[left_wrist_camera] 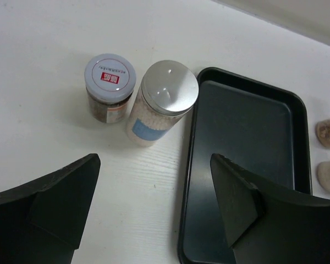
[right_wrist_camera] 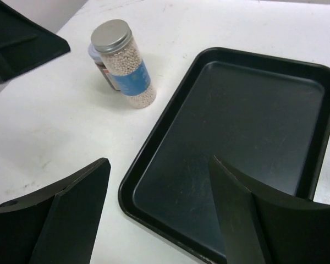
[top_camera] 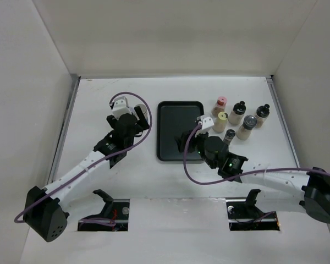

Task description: Organize the condiment bottles

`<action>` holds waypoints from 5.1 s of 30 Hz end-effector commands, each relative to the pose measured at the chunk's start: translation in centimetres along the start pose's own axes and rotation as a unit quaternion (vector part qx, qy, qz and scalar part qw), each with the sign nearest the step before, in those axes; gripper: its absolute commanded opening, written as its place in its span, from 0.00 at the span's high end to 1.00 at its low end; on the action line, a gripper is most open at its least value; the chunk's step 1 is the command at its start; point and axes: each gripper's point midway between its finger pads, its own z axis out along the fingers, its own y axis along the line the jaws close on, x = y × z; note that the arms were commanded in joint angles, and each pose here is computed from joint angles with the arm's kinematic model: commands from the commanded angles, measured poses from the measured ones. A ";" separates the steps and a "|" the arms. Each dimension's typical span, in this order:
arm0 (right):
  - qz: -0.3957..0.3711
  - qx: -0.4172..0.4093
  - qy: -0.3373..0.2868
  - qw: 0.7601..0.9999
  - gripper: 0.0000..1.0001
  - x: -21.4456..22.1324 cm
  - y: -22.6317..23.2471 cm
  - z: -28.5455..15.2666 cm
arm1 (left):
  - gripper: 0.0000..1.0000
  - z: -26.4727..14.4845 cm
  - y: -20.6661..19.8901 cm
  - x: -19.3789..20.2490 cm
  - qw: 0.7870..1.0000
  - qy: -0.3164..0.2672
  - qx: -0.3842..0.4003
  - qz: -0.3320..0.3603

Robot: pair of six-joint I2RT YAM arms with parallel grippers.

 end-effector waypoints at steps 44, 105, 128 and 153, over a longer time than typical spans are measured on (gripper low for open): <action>0.023 -0.014 0.012 1.000 0.15 1.4 -0.5 1.9 | 0.18 9.7 -2.2 -1.7 0.995 -0.010 -0.060 0.082; 0.090 0.049 -0.093 0.990 0.17 -3.7 -6.0 -1.3 | 0.69 15.5 -17.3 -2.5 0.994 -0.033 0.078 0.070; 0.100 0.053 -0.097 0.989 0.63 -4.3 -6.1 -1.7 | 0.15 8.5 -19.4 -10.2 0.988 -0.110 0.104 0.026; 0.081 0.028 -0.112 0.990 0.27 -1.8 -5.3 -0.5 | 0.25 8.5 -2.8 -8.6 0.994 -0.086 -0.069 0.004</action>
